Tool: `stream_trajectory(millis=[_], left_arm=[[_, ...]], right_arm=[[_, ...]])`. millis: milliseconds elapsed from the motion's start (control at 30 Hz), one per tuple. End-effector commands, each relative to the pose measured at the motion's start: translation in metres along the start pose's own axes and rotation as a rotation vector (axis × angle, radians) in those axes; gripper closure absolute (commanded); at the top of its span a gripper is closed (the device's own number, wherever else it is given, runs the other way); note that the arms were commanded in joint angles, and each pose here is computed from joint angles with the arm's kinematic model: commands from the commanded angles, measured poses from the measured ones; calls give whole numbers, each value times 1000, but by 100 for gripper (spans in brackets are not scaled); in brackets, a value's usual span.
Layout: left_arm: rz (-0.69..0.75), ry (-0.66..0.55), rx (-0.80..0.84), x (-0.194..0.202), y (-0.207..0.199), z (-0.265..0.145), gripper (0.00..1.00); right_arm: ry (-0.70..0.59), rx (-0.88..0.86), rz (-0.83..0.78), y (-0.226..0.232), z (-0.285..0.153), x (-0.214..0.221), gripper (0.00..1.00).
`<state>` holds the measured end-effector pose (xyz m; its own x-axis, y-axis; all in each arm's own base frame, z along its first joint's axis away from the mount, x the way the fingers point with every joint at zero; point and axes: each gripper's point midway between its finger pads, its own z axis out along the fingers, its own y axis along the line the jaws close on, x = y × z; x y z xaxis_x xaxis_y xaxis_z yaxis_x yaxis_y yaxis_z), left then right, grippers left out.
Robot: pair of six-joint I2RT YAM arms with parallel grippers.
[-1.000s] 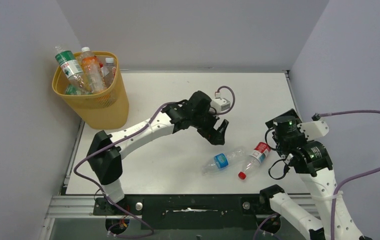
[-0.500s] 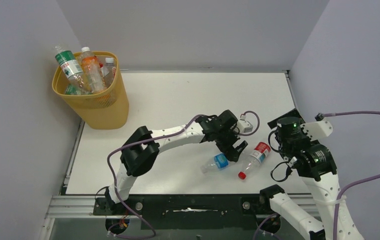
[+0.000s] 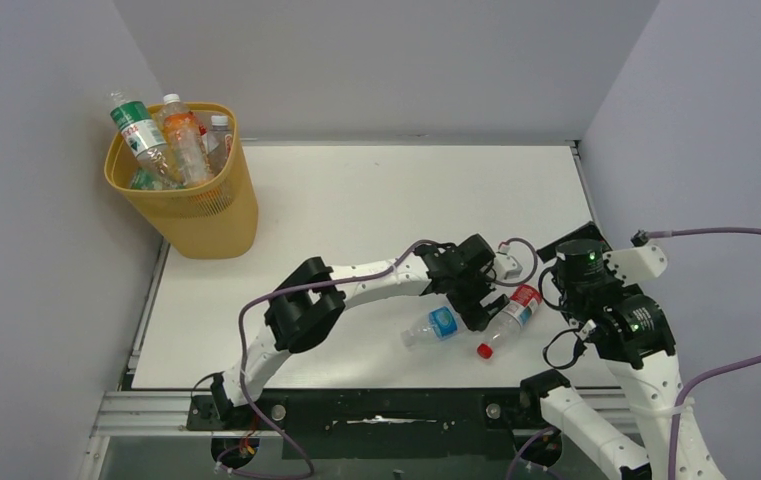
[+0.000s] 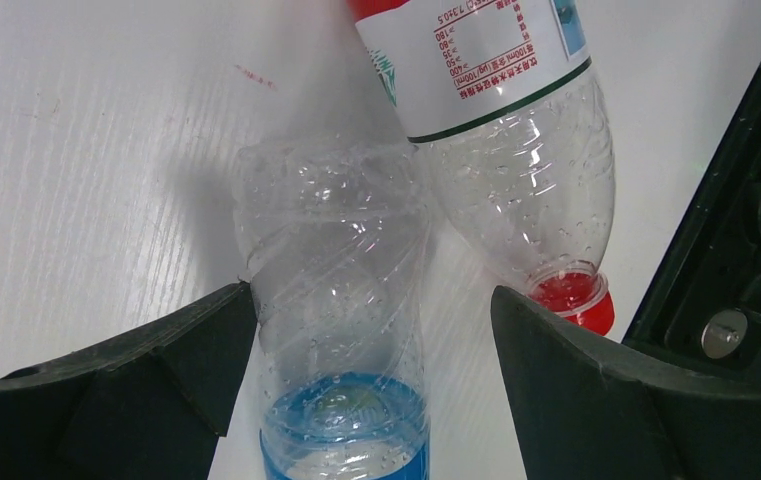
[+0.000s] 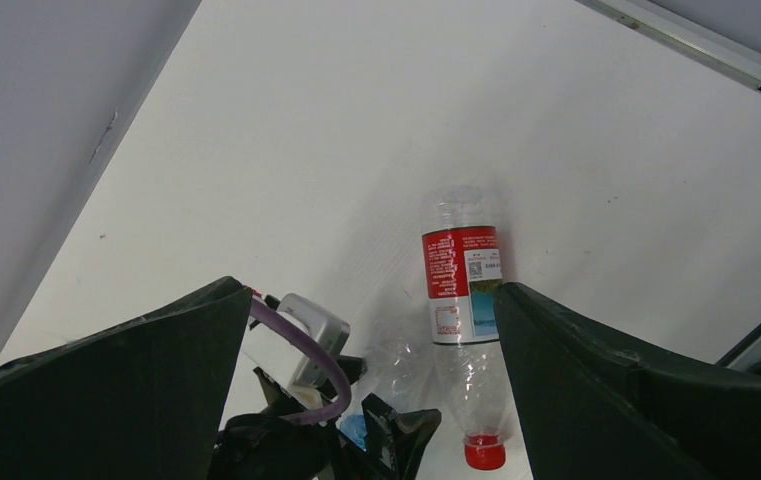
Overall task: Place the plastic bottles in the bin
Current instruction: Pick up the plastic bottle at the center of the board.
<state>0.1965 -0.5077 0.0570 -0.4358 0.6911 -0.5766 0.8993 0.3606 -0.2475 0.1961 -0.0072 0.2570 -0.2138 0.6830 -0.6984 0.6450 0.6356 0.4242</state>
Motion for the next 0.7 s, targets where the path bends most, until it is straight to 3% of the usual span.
stream_trajectory(millis=[0, 167, 400, 667], left_arm=[[46, -53, -64, -18, 6, 5, 12], [47, -69, -112, -18, 16, 10, 14], [43, -67, -173, -19, 28, 10, 38], [23, -80, -226, -29, 41, -26, 48]], right_arm=[[-42, -15, 24, 2, 0, -8, 2], [-34, -16, 22, 0, 1, -5, 2], [-35, -27, 22, 3, 1, -6, 2], [-18, -33, 17, 3, 3, 0, 2]])
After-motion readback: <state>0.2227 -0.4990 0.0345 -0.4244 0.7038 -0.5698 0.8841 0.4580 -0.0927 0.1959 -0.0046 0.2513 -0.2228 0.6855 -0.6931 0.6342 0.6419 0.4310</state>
